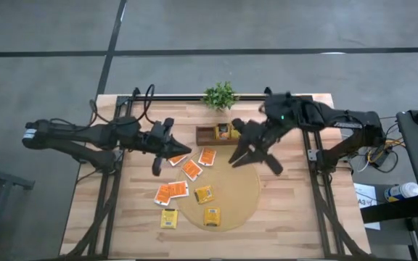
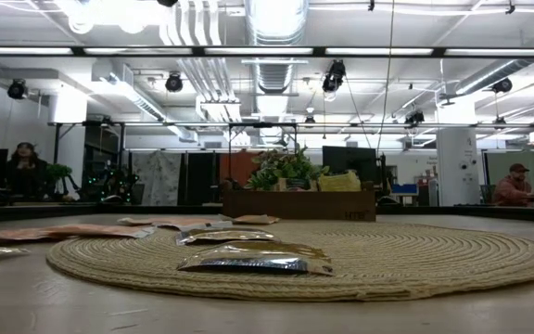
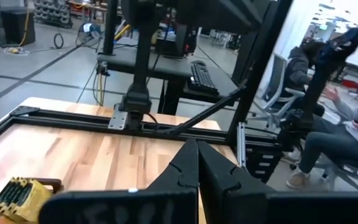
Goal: Pick & Place Tea
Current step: Put the orange tea bag into the middle section of the wooden organizer
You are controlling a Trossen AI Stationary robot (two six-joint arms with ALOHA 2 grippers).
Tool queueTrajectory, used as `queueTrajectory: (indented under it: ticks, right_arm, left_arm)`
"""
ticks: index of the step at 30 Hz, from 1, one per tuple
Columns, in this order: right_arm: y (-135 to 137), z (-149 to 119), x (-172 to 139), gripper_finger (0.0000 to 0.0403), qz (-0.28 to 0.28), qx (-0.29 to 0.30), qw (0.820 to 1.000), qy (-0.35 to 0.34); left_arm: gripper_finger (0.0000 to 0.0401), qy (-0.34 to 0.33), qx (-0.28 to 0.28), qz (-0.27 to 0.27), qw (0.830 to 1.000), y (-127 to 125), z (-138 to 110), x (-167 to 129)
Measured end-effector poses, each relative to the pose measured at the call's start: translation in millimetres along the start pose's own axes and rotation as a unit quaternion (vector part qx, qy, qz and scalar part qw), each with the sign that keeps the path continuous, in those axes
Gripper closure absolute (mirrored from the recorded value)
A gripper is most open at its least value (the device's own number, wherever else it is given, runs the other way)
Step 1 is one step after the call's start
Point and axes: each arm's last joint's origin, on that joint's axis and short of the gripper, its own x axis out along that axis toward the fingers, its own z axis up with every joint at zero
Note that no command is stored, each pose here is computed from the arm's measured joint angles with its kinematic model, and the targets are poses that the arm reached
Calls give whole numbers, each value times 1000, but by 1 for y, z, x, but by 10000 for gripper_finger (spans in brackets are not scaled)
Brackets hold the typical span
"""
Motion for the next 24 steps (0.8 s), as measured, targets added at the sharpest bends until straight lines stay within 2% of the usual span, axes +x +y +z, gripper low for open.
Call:
queueTrajectory:
  ticks: [7,12,19,24]
  right_arm:
    - [28,-10,32,334,-57,69,996,9]
    - [39,-24,65,316,-77,114,990,38]
    - [38,-56,115,276,-78,114,983,124]
    - [30,-88,137,257,-109,116,961,225]
  left_arm:
    - [401,17,21,-17,999,-10,-2,-9]
    - [401,13,39,-26,999,-14,0,-14]
    - [401,7,40,-31,999,-17,1,-18]
    - [401,7,38,-26,999,-20,2,-23]
